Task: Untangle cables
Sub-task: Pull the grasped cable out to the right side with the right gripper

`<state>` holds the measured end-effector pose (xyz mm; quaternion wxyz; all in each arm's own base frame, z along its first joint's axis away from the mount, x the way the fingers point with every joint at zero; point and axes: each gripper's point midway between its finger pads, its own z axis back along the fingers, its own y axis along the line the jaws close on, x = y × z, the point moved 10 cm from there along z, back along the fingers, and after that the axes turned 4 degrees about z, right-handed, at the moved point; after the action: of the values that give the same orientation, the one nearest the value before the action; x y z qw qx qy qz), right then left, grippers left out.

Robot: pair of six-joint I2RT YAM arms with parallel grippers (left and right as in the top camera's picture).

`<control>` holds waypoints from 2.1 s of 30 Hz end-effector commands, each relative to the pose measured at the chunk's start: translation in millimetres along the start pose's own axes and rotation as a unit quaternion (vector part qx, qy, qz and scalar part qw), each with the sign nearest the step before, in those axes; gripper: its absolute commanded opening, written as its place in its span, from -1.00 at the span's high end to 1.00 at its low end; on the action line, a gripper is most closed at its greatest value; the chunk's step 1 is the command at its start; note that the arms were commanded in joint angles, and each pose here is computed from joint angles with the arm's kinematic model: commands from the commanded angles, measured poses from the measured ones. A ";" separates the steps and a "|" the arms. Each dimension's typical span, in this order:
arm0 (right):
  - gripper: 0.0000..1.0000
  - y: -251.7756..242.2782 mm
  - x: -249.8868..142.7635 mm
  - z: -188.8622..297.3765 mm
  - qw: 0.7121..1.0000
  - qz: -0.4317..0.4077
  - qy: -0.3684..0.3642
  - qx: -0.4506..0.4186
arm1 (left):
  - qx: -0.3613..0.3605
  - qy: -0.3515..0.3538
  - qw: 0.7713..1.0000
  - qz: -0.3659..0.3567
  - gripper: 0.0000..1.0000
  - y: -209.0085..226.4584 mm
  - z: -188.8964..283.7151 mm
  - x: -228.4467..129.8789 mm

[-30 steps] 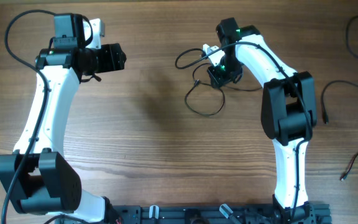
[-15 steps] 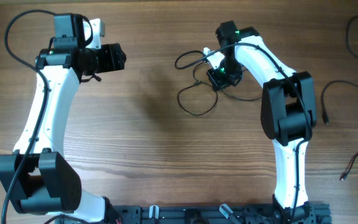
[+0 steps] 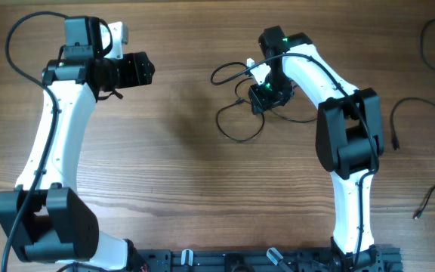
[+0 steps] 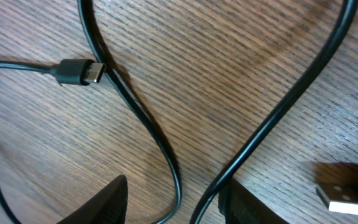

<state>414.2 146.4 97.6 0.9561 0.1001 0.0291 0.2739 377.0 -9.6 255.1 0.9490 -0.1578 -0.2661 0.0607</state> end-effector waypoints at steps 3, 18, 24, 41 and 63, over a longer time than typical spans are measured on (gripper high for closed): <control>0.00 -0.2 -5.6 -32.2 0.996 0.000 0.054 -0.075 | -0.013 -0.032 0.999 -0.017 -0.60 -7.8 22.5 2.7; -0.03 5.9 -14.4 -48.0 0.993 -0.002 0.076 -0.095 | -0.013 -0.030 0.999 -0.016 -0.60 -7.7 22.5 2.0; 0.06 8.3 -19.1 -54.2 0.992 0.001 0.085 -0.093 | -0.013 -0.030 0.999 -0.017 -0.59 -7.7 22.5 2.0; 0.91 5.0 -12.3 -30.1 0.983 -0.075 0.073 -0.153 | -0.013 -0.030 0.999 -0.017 -0.59 -7.7 22.5 2.0; 0.92 18.6 -61.8 209.7 0.933 -0.165 -0.209 -0.244 | -0.034 -0.015 0.999 -0.014 -0.59 -10.3 22.3 -1.8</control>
<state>384.3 109.2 266.6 0.9763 -0.0593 -0.1626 0.1298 368.9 -12.6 269.9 0.9424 -0.1778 -0.2785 0.0518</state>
